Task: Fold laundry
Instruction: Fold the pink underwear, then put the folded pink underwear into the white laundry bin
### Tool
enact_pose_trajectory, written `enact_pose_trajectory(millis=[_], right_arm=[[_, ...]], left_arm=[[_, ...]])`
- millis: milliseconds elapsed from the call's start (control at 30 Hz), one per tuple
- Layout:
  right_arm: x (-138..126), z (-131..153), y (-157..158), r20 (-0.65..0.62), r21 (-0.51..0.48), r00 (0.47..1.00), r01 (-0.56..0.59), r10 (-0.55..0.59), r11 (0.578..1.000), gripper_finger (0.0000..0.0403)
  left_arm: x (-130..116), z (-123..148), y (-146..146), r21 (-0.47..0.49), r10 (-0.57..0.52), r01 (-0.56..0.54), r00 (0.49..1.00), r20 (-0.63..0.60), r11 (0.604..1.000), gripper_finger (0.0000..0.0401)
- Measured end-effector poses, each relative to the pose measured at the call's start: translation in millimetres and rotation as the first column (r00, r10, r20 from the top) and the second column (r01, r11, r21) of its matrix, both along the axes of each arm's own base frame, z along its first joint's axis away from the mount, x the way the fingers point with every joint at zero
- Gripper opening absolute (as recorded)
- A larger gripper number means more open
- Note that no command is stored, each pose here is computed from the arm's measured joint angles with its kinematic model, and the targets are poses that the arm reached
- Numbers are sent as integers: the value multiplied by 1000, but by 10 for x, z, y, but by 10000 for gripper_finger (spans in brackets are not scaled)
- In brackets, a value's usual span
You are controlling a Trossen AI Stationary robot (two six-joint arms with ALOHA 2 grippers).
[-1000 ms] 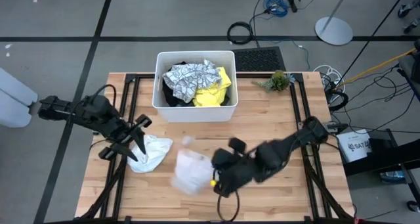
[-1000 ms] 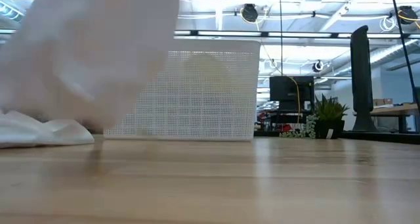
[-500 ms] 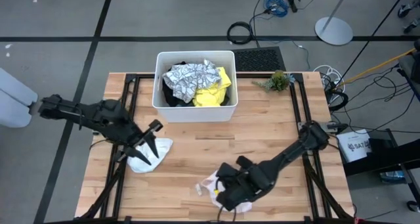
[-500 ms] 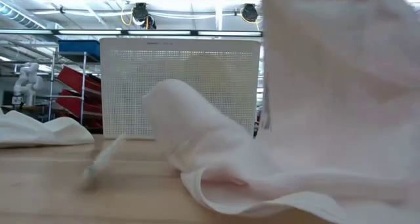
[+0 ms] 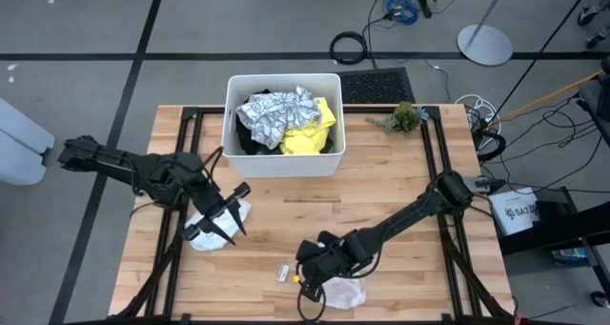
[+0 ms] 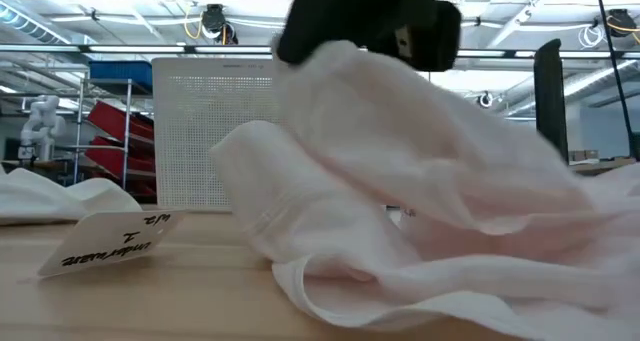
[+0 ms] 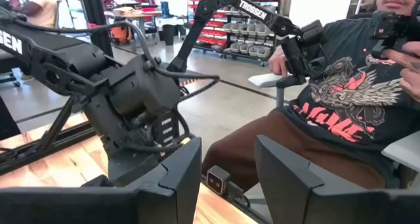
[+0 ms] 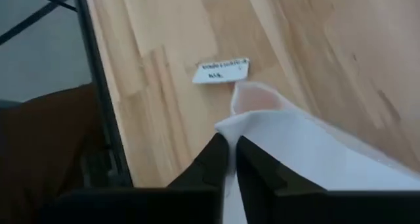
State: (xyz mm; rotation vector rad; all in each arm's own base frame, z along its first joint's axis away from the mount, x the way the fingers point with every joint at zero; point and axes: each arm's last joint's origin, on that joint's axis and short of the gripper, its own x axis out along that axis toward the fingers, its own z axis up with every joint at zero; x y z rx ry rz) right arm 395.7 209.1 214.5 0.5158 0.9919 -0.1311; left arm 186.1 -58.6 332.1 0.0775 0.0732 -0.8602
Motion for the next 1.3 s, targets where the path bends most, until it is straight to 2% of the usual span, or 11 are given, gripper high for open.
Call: enact_pose_trajectory(millis=[200, 367, 467, 533, 633, 733, 800, 900, 1033, 1167, 1300], right_arm=[[51, 134, 34, 64, -24, 995, -78, 80, 997, 82], [68, 258, 65, 75, 9, 989, -129, 128, 992, 136], [73, 342, 68, 65, 48, 992, -110, 107, 993, 157], [57, 388, 80, 46, 65, 996, -80, 77, 995, 164], [5, 453, 175, 62, 37, 996, -74, 72, 997, 168], [-132, 470, 326, 53, -52, 993, -102, 105, 993, 168], [-232, 499, 429, 73, -119, 991, -102, 111, 988, 168], [-370, 527, 560, 106, -220, 988, -85, 111, 972, 169], [-521, 516, 699, 88, -262, 985, -121, 149, 957, 169], [-603, 553, 768, 113, -289, 982, -115, 153, 950, 169], [-601, 558, 759, 121, -303, 982, -102, 145, 948, 169]], left_arm=[[4, 3, -1, -1, 0, 0, 1000, 6, 1000, 150], [6, 3, 1, -17, 11, -11, 1000, -14, 1000, 150], [71, -36, 20, -116, 155, -176, 973, -169, 978, 150], [143, -130, 41, -172, 277, -349, 899, -341, 921, 150], [253, -354, 42, -138, 344, -497, 750, -566, 857, 150], [341, -610, -1, -14, 361, -507, 634, -684, 862, 150], [401, -789, -54, 89, 380, -462, 588, -714, 882, 150], [526, -991, -178, 198, 380, -339, 642, -666, 920, 150], [709, -1192, -418, 295, 299, -163, 806, -511, 942, 150], [837, -1306, -712, 380, 167, -20, 919, -358, 925, 150], [915, -1352, -987, 466, 139, 8, 950, -280, 885, 150]])
